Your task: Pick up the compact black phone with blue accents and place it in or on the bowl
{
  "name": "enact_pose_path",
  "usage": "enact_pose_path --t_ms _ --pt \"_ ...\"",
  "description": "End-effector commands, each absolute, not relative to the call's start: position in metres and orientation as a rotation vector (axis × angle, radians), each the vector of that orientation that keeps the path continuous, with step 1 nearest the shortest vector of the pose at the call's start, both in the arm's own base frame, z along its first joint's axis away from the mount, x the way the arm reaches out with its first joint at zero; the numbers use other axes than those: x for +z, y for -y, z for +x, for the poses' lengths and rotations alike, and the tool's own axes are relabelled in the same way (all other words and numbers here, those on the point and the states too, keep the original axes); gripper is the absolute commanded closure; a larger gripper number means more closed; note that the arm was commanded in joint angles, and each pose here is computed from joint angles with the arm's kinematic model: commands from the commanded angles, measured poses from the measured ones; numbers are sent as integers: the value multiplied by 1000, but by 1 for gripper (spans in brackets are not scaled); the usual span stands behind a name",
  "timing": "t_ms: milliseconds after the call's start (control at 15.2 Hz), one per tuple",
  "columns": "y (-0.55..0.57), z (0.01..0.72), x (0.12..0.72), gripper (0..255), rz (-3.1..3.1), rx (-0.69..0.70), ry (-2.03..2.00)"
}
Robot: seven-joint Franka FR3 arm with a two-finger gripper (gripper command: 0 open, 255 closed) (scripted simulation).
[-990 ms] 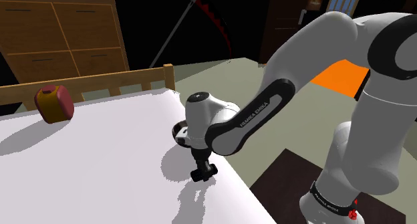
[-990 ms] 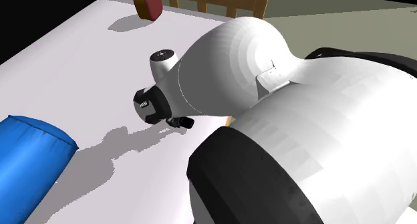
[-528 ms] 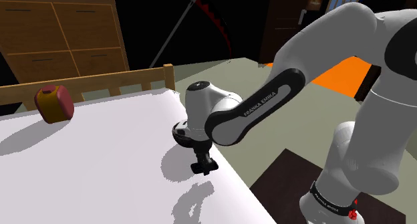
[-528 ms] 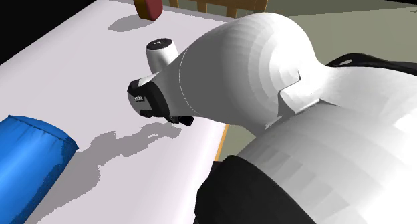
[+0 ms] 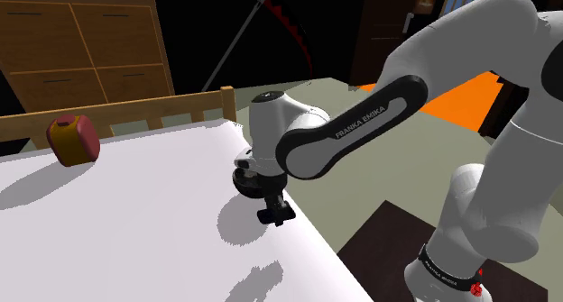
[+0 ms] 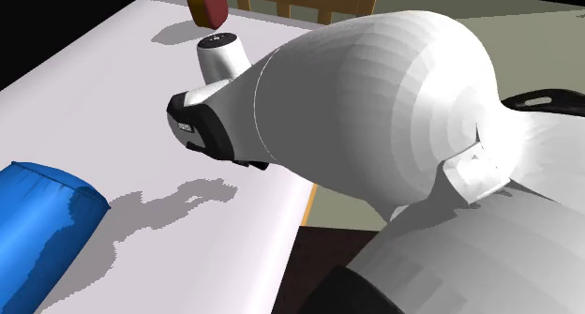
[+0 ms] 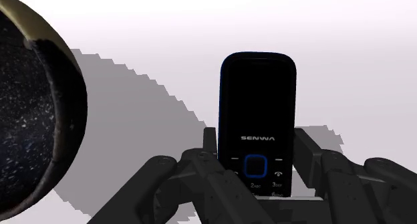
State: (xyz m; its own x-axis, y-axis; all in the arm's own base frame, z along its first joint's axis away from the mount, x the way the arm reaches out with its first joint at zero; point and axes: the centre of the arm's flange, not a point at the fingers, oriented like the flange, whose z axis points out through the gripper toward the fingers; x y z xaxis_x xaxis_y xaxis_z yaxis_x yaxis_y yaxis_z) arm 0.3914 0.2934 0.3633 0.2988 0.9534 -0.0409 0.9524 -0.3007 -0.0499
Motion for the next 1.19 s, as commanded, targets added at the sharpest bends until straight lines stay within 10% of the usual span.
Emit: enact_pose_path --t_ms 0,1122 --pt "-294 391 373 255 -2519 98 1848" --pt "-280 428 446 255 -2519 98 1848"
